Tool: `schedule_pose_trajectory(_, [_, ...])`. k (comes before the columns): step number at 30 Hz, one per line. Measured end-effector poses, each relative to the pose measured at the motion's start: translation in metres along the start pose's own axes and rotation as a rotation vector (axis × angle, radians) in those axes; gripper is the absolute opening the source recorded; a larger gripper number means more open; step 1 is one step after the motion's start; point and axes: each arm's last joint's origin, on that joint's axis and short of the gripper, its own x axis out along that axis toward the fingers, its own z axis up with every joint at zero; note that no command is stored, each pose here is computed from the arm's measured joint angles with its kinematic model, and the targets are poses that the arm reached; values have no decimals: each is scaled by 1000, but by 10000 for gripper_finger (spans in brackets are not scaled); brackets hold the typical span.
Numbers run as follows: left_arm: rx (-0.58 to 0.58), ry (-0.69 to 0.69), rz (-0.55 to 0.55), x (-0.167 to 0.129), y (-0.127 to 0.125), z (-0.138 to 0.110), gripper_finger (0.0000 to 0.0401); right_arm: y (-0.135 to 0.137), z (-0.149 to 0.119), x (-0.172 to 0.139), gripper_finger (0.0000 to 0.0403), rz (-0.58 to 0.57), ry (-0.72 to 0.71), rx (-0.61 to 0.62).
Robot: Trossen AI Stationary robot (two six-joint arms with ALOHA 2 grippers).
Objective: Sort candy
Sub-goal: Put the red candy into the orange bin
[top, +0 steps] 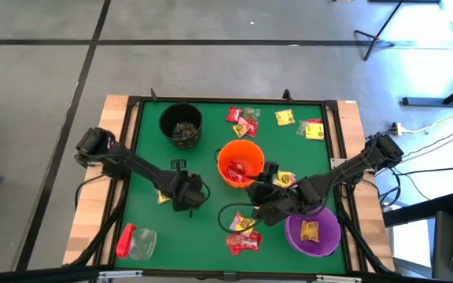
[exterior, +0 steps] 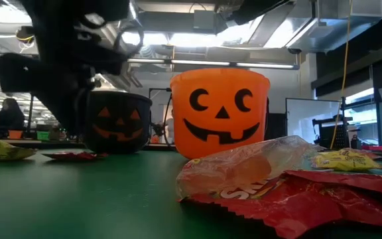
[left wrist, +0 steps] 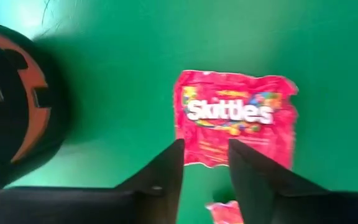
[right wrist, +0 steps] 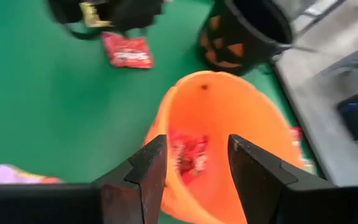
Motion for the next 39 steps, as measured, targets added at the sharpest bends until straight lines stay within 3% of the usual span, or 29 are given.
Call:
schedule_pose_trajectory(7, [62,-1,-23,-5,19,1,171,-8,4,-12,167,100,5,13])
schedule_pose_trajectory(11, [-44,-179,-83,-32,37,-2,172,-10,5,-15,167,113,-21,15])
schedule_pose_trajectory(15, [-141,-373,-264,-45,49,-18,172,-8,9,-15,167,150,-50,-32])
schedule_pose_trajectory(18, [-252,-419,-406,-37,54,-37,171,-7,9,-14,167,157,-54,-36])
schedule_pose_trajectory(22, [-373,-405,-500,-12,54,-54,171,-7,10,-14,167,158,-58,-33])
schedule_pose_trajectory(27, [-447,-367,-505,7,53,-58,184,-10,11,-11,167,159,-55,-18])
schedule_pose_trajectory(32, [-415,-357,-468,16,47,-52,218,-12,13,-8,167,170,-63,-14])
schedule_pose_trajectory(39, [-354,-222,-432,43,32,-49,275,-12,14,-8,167,179,-70,-15])
